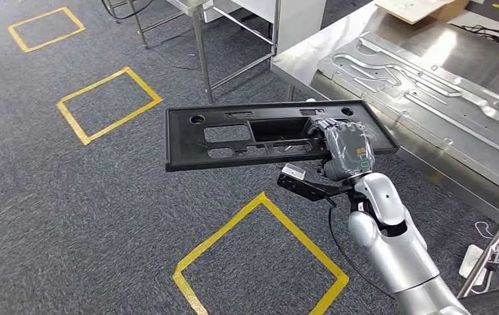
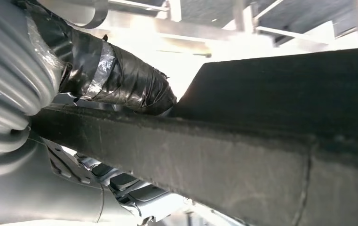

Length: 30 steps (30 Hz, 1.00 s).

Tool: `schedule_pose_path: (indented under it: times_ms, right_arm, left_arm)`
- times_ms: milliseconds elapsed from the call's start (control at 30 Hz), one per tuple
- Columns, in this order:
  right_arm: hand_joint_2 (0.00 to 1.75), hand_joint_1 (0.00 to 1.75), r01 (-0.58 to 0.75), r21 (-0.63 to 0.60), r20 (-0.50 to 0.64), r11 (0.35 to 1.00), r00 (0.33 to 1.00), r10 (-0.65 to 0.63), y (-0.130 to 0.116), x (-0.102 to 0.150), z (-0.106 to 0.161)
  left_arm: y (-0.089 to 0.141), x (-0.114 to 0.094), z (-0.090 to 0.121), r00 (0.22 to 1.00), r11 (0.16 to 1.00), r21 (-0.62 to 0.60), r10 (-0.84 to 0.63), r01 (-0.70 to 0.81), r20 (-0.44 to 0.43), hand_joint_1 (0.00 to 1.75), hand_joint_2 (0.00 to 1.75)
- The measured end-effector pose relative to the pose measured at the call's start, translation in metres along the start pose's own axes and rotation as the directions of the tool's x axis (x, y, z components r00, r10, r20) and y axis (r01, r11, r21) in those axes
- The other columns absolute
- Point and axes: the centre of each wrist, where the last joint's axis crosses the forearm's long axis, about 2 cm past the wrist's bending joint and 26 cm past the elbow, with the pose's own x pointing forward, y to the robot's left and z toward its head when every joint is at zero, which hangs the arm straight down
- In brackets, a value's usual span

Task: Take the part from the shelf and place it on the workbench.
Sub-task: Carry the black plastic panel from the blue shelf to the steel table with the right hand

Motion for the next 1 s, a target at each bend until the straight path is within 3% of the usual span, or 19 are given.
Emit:
schedule_pose_path:
  times_ms: [733, 1000]
  right_arm:
    - [1.75, 1.75, -0.008, -0.003, -0.007, 1.000, 1.000, 0.008, -0.0010, -0.0014, -0.0009]
    - [1.75, 1.75, -0.096, -0.014, -0.022, 0.995, 0.995, 0.096, -0.0007, -0.0018, -0.0018]
  left_arm:
    - [-0.0013, 0.0028, -0.0006, 1.000, 1.000, -0.001, 0.002, -0.002, 0.008, 0.00, 1.75]
    - [-0.0016, 0.0015, -0.0003, 1.000, 1.000, -0.002, 0.002, -0.002, 0.005, 0.00, 1.75]
